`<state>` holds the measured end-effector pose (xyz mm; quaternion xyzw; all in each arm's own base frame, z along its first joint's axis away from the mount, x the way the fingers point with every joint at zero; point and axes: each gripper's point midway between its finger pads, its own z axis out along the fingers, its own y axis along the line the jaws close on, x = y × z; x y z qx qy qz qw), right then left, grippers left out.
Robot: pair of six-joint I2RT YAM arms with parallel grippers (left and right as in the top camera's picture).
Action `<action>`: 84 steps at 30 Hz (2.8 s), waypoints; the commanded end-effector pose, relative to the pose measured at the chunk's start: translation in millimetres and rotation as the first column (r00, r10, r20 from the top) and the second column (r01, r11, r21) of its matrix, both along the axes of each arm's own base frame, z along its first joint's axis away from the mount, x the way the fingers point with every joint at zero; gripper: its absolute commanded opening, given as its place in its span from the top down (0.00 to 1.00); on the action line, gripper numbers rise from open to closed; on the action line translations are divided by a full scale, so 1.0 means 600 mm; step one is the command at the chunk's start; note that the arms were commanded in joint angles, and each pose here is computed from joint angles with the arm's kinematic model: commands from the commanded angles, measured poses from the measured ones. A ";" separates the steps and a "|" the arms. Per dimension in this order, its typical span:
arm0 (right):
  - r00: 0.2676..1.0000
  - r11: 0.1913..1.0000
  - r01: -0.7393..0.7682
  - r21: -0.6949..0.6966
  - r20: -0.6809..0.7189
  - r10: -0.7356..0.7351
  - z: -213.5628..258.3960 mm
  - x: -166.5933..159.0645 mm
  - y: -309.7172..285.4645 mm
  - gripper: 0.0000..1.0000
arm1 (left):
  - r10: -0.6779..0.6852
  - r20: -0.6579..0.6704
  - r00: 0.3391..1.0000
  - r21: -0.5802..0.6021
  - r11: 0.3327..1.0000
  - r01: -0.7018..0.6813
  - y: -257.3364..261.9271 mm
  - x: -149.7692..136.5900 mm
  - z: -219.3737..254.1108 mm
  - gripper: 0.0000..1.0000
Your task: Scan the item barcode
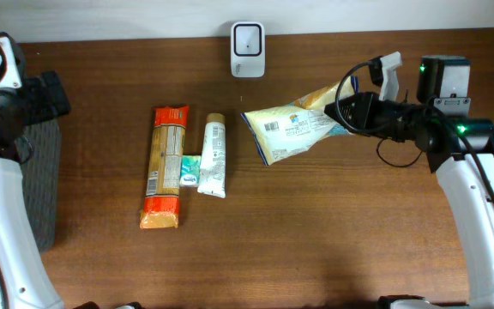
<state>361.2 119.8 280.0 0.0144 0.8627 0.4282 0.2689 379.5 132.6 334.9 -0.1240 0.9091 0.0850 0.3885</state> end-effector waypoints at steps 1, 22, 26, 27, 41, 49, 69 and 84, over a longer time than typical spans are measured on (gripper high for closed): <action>0.994 0.995 0.096 0.031 -0.055 -0.094 0.016 0.006 -0.008 0.96 | -0.006 0.010 1.000 0.023 1.000 0.006 0.003 -0.002 0.011 0.01; 0.949 0.877 0.298 -0.376 0.217 -0.229 0.016 0.108 0.003 0.96 | -0.006 0.010 1.000 0.023 1.000 0.006 0.003 -0.002 0.011 0.01; 0.917 0.766 0.365 -0.529 0.347 -0.198 0.042 0.178 0.018 0.96 | -0.006 0.010 1.000 0.023 1.000 0.006 0.003 -0.002 0.011 0.01; 0.909 0.740 0.380 -0.556 0.373 -0.187 0.046 0.194 0.022 0.96 | -0.006 0.010 1.000 0.023 1.000 0.006 0.003 -0.002 0.011 0.01; 0.656 0.199 0.653 -0.731 0.677 0.334 0.094 0.359 0.138 0.96 | -0.006 0.010 1.000 0.023 1.000 0.006 0.003 -0.002 0.011 0.01; 0.541 0.025 0.751 -0.660 0.637 0.549 0.068 0.421 0.177 0.96 | -0.006 0.010 1.000 0.023 1.000 0.006 0.003 -0.002 0.011 0.01; 0.584 -0.217 0.758 -0.615 0.491 0.647 0.008 0.469 0.132 0.96 | -0.006 0.010 1.000 0.023 1.000 0.006 0.003 -0.002 0.011 0.01; 0.614 -0.268 0.717 -0.644 0.402 0.679 -0.052 0.494 0.110 0.96 | -0.006 0.010 1.000 0.023 1.000 0.006 0.003 -0.002 0.011 0.01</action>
